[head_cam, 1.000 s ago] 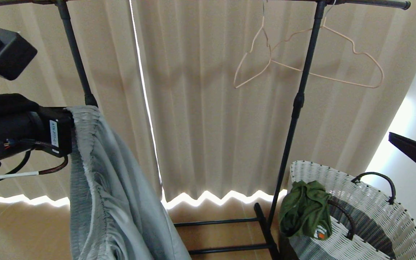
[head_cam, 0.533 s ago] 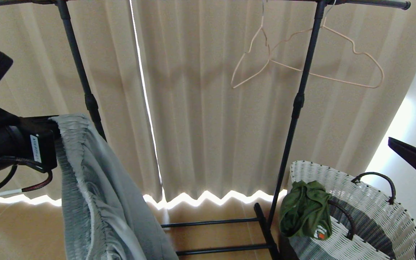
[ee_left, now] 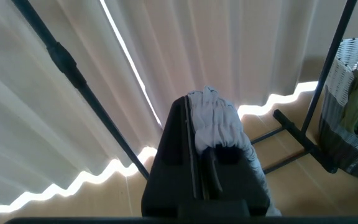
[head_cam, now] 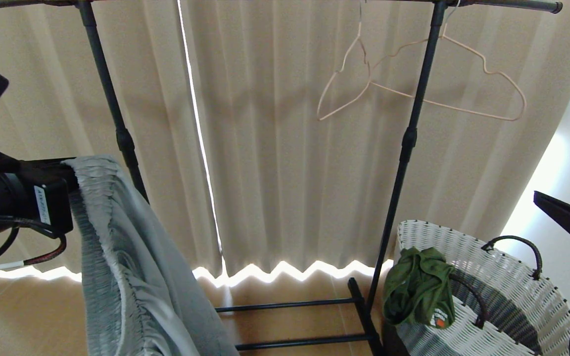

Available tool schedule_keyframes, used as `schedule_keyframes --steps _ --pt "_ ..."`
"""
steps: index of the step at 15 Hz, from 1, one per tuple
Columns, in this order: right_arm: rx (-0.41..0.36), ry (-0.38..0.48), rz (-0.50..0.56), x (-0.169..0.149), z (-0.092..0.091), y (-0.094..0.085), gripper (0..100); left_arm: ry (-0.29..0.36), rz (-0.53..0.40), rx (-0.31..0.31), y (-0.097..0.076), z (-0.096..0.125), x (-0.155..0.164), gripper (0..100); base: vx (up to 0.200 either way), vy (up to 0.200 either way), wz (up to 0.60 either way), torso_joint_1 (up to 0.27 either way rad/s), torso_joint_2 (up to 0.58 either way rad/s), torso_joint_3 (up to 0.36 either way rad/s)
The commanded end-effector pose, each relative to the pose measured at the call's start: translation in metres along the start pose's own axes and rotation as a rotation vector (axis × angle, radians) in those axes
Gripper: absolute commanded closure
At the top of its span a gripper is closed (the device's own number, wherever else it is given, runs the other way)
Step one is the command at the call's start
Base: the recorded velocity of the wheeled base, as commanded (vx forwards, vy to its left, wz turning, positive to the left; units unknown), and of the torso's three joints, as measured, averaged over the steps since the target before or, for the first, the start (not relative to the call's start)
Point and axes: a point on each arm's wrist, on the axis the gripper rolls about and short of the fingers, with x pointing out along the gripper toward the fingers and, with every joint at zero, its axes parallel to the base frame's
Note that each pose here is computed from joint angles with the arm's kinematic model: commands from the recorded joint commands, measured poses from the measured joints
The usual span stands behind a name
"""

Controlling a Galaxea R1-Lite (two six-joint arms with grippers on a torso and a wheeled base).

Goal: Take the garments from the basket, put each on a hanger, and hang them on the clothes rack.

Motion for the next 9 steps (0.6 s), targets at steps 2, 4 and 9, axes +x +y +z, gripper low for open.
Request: schedule_keyframes --steps 2,4,9 --pt "-0.002 0.016 0.006 0.0004 -0.0054 0.0017 0 0.000 0.001 0.000 0.0000 0.0001 0.0001 100 0.000 0.000 0.00 0.000 0.00 0.000" --pt "-0.048 0.026 0.009 -0.0012 -0.0101 0.0030 0 0.001 -0.001 0.000 -0.0001 -0.0001 0.0005 100 0.000 0.000 0.00 0.011 -0.10 -0.079" --pt "-0.063 0.010 0.003 -0.0004 -0.0085 0.0025 0 0.006 -0.007 0.003 -0.0012 -0.0006 0.0023 100 0.000 0.000 0.00 0.088 -0.34 -0.300"
